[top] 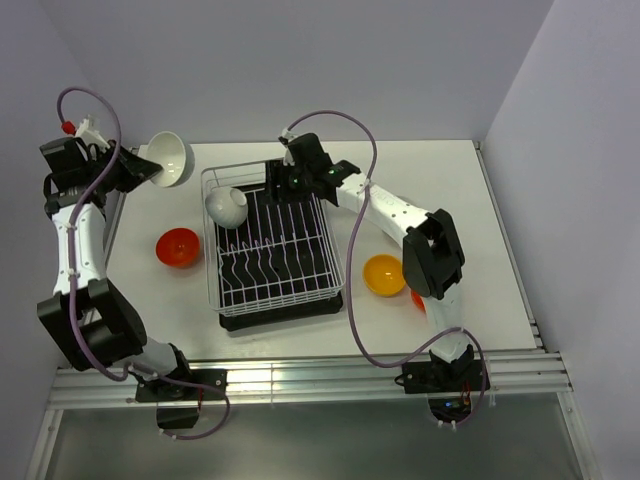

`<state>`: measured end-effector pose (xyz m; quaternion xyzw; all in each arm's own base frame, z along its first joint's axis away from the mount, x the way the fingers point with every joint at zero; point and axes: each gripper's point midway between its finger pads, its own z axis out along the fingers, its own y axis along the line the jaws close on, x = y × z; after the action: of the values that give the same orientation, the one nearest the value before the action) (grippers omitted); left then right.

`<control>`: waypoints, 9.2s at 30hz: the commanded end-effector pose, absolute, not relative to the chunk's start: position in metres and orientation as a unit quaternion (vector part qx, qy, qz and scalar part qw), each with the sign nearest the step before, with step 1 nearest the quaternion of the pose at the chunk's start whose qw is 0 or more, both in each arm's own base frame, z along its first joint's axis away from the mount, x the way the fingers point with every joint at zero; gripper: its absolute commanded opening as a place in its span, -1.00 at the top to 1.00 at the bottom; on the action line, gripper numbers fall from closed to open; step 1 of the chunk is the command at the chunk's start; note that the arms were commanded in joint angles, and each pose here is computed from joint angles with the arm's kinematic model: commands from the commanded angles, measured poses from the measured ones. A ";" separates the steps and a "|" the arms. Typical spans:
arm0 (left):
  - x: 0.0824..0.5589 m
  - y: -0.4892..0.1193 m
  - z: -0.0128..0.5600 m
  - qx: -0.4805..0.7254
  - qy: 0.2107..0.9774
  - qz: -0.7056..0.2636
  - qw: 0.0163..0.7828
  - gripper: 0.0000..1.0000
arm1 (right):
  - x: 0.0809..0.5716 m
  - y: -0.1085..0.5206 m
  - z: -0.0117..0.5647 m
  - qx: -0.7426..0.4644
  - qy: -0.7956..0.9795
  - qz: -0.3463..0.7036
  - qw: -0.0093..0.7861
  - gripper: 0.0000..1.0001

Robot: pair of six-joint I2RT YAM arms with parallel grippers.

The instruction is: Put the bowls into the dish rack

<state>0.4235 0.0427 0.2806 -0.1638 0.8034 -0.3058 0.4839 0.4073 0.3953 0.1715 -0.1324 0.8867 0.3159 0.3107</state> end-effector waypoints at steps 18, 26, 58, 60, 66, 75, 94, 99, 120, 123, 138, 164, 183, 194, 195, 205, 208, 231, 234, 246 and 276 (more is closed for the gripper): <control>0.390 -0.117 0.353 -0.022 0.709 -0.514 0.482 0.99 | 0.330 0.348 0.367 -0.163 0.740 0.539 0.368 -1.00; 0.393 -0.148 0.350 -0.030 0.700 -0.553 0.451 0.99 | 0.336 0.356 0.386 -0.124 0.740 0.555 0.359 -1.00; 0.384 -0.184 0.336 -0.026 0.707 -0.561 0.429 0.99 | 0.342 0.393 0.370 -0.079 0.763 0.543 0.342 -0.15; 0.384 -0.184 0.333 -0.027 0.711 -0.559 0.425 0.99 | 0.344 0.394 0.370 -0.079 0.760 0.546 0.344 0.22; 0.387 -0.181 0.324 -0.031 0.727 -0.540 0.422 0.35 | 0.354 0.392 0.371 -0.078 0.761 0.533 0.362 1.00; 0.397 -0.143 0.318 -0.065 0.750 -0.494 0.435 -0.58 | 0.380 0.374 0.359 -0.082 0.774 0.456 0.432 1.00; 0.392 -0.032 0.324 -0.139 0.743 -0.415 0.507 -0.96 | 0.427 0.418 0.248 -0.175 0.825 0.273 0.464 1.00; 0.391 -0.030 0.321 -0.142 0.744 -0.415 0.504 -0.96 | 0.430 0.427 0.232 -0.188 0.826 0.231 0.479 1.00; 0.394 -0.024 0.322 -0.144 0.741 -0.416 0.508 -0.97 | 0.447 0.433 0.190 -0.195 0.840 0.145 0.485 1.00; 0.395 -0.023 0.321 -0.143 0.742 -0.414 0.507 -0.96 | 0.447 0.436 0.183 -0.201 0.844 0.143 0.476 1.00; 0.395 -0.024 0.316 -0.144 0.743 -0.418 0.503 -0.97 | 0.436 0.448 0.167 -0.232 0.847 0.141 0.456 0.71; 0.391 -0.026 0.318 -0.136 0.742 -0.419 0.505 -0.98 | 0.407 0.466 0.193 -0.267 0.835 0.217 0.429 -1.00; 0.389 -0.035 0.339 -0.073 0.743 -0.367 0.556 -0.99 | 0.398 0.347 0.336 -0.207 0.791 0.313 0.483 -1.00; 0.414 -0.168 0.336 0.085 0.793 -0.253 0.548 -0.78 | 0.398 0.117 0.304 -0.035 0.862 0.196 0.467 -0.86; 0.413 -0.204 0.322 0.117 0.799 -0.255 0.531 -0.76 | 0.392 0.102 0.309 -0.023 0.859 0.188 0.475 -0.86; 0.410 -0.399 0.276 0.226 0.804 -0.257 0.487 -0.63 | 0.348 -0.038 0.278 0.098 0.878 0.099 0.458 -0.86; 0.418 -0.431 0.251 0.213 0.819 -0.245 0.473 -0.55 | 0.338 -0.058 0.271 0.115 0.880 0.084 0.454 -0.86; 0.416 -0.505 0.148 0.214 0.835 -0.230 0.452 -0.35 | 0.318 -0.068 0.238 0.133 0.889 0.086 0.430 -0.87; 0.418 -0.508 0.144 0.214 0.835 -0.232 0.452 -0.23 | 0.317 -0.069 0.239 0.134 0.888 0.083 0.433 -0.87; 0.417 -0.513 0.133 0.215 0.841 -0.235 0.438 0.32 | 0.313 -0.073 0.236 0.139 0.888 0.083 0.431 -0.87; 0.417 -0.506 0.332 0.154 0.727 -0.398 0.537 1.00 | 0.331 -0.030 0.305 0.113 0.823 0.227 0.508 -1.00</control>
<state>0.4273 -0.5090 0.1697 0.1843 0.8280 -0.2895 0.4435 0.3214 -0.0474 0.2500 0.1440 0.8696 0.1737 0.4392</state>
